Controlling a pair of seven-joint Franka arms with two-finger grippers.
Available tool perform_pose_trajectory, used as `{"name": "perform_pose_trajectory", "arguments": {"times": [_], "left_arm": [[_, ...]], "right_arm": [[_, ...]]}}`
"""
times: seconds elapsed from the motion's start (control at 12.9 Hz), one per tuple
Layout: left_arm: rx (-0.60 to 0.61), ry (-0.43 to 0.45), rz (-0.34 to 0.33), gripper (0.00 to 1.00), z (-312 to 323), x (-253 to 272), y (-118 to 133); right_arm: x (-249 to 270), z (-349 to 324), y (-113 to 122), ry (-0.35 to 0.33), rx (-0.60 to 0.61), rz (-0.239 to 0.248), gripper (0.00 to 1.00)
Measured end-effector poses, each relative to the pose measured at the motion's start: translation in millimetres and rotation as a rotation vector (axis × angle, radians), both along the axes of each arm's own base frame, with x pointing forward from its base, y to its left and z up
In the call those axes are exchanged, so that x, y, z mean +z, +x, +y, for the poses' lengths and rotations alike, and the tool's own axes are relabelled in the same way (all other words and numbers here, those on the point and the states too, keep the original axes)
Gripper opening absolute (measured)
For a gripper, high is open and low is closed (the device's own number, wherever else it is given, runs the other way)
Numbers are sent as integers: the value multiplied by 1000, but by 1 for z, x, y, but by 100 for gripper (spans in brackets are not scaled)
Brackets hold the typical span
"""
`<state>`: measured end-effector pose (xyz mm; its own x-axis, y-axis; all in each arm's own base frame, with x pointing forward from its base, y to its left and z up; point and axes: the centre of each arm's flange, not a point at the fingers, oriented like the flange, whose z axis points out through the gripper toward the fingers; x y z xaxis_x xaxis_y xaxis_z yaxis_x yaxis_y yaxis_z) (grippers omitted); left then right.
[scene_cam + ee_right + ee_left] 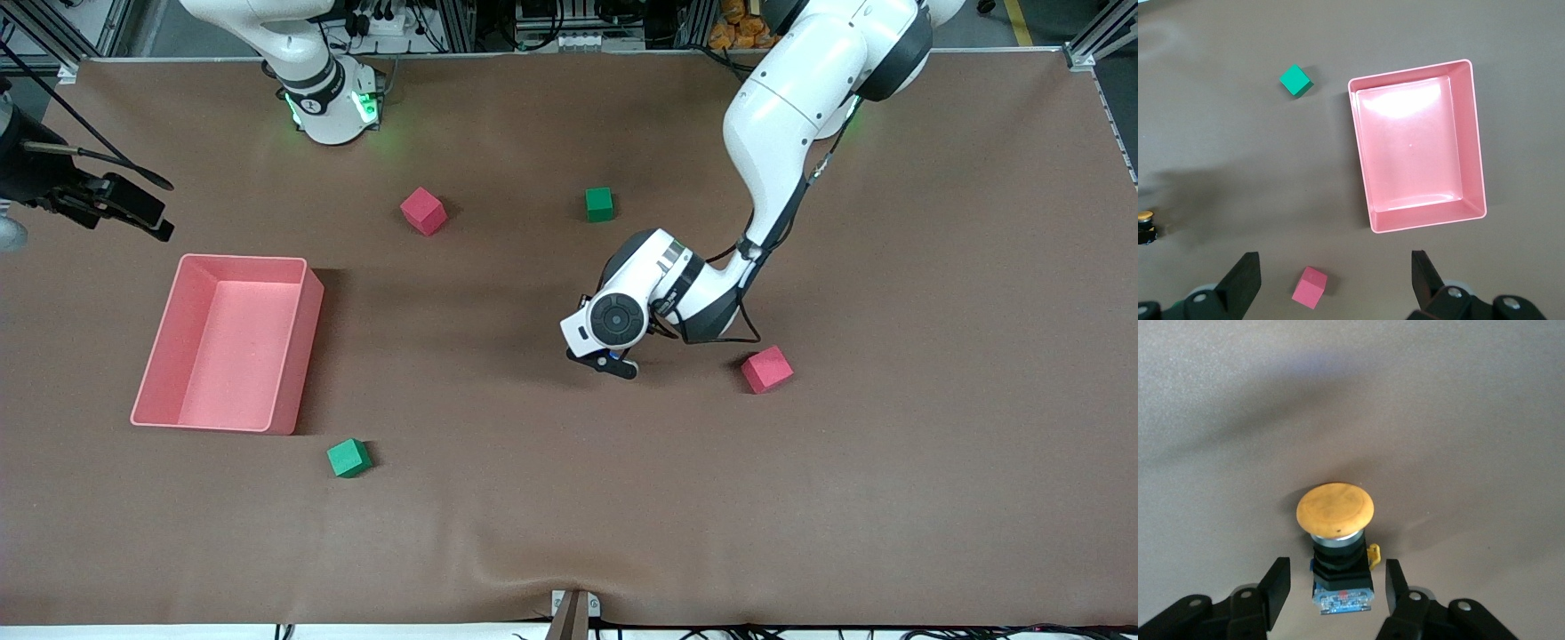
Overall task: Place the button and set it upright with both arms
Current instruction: 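Carry the button with the left gripper toward the green cube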
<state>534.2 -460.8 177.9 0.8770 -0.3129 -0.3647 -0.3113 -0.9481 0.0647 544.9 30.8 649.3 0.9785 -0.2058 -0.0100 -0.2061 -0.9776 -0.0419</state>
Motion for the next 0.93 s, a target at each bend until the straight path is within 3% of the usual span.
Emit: {"name": "perform_pose_trajectory", "arguments": {"times": [0.31,0.39,0.54,0.93], "left_arm": [[35,12,-3,56,0,-2,1],[37,12,-3,48,0,-2,1],[38,13,-4,42,0,-2,1],[56,15,-9,42,-1,0,2]], "right_arm": [[4,-15,7,-6,33,-29,100],[4,-20,8,-7,34,-27,100],[4,-22,9,-7,34,-25,100],[4,-24,8,-22,40,-19,100]]}}
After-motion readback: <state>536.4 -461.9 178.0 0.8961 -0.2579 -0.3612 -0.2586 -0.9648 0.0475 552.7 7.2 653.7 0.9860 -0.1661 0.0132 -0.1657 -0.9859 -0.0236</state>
